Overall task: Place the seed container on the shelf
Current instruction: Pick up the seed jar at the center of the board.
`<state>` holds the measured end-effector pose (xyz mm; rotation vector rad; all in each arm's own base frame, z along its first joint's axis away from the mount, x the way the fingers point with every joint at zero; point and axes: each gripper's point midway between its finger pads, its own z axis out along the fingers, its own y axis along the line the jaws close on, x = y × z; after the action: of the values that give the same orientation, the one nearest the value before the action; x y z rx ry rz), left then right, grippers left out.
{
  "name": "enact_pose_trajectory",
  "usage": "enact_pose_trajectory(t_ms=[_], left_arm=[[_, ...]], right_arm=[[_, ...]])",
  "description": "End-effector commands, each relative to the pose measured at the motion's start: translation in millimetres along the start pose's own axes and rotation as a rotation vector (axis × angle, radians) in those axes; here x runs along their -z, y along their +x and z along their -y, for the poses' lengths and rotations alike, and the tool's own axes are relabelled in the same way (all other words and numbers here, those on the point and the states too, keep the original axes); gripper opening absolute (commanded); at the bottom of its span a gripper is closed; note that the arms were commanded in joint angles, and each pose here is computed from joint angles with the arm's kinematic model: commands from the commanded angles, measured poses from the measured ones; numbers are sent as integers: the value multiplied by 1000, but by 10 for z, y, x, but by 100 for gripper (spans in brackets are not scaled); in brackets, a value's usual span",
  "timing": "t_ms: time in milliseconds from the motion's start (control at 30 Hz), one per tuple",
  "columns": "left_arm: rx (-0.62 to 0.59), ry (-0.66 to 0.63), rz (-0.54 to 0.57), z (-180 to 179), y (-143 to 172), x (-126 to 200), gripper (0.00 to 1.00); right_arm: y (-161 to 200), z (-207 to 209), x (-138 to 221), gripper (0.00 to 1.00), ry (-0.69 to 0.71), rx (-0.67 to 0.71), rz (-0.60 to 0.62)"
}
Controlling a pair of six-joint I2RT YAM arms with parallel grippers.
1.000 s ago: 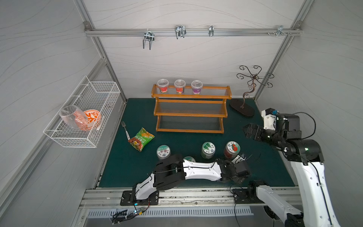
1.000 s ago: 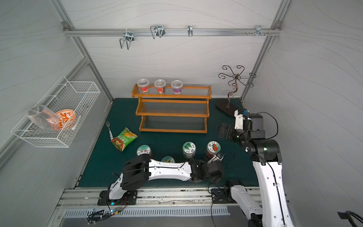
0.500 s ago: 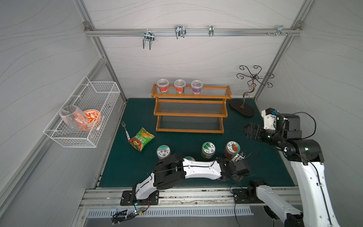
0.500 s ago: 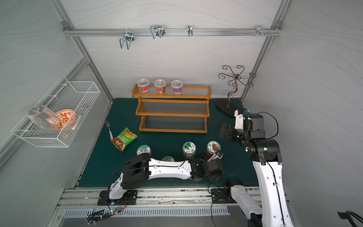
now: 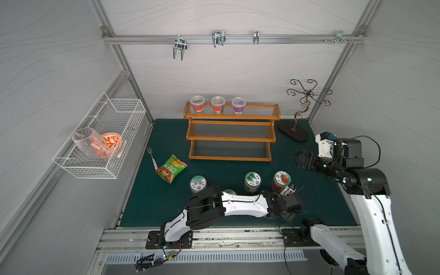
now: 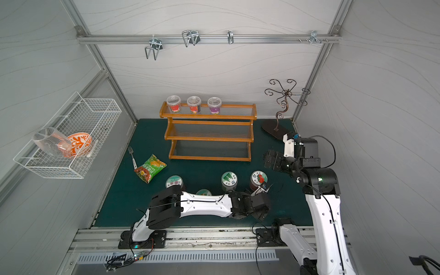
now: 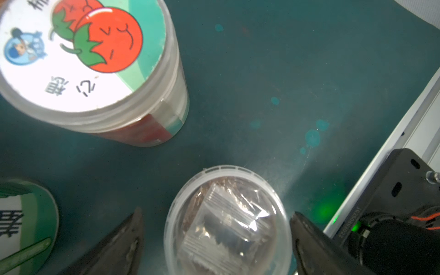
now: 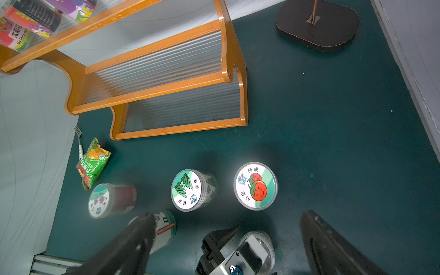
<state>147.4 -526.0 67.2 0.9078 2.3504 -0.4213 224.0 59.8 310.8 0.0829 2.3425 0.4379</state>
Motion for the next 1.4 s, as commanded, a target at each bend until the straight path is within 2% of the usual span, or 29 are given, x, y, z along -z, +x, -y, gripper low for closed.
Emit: enact_pose_trajectory(t_ms=[0,167,333,533,600,933,1267,1367], left_arm=[[3,2,19,49,-84,35,96],[4,-5,24,29,-88,47,87],[6,-13,21,12,-72,38,87],[9,-17,33,-26,-123,158,67],[15,-16,49,-55,-160,251,65],[121,-13,112,-458,-285,1003,61],[314,-95,121,-1331,-376,1990,61],[361,-137,105,-1579,-365,2253,62]], right_arm=[[-2,-18,4,99,-15,3,4],[16,-23,-5,99,-20,1,-1],[23,-20,-6,99,-19,1,-2],[23,-28,-1,99,-26,3,4],[12,-59,13,99,-43,11,15],[-81,-425,257,99,-247,101,157],[2,-927,459,99,-587,237,252],[62,-1009,423,99,-669,254,252]])
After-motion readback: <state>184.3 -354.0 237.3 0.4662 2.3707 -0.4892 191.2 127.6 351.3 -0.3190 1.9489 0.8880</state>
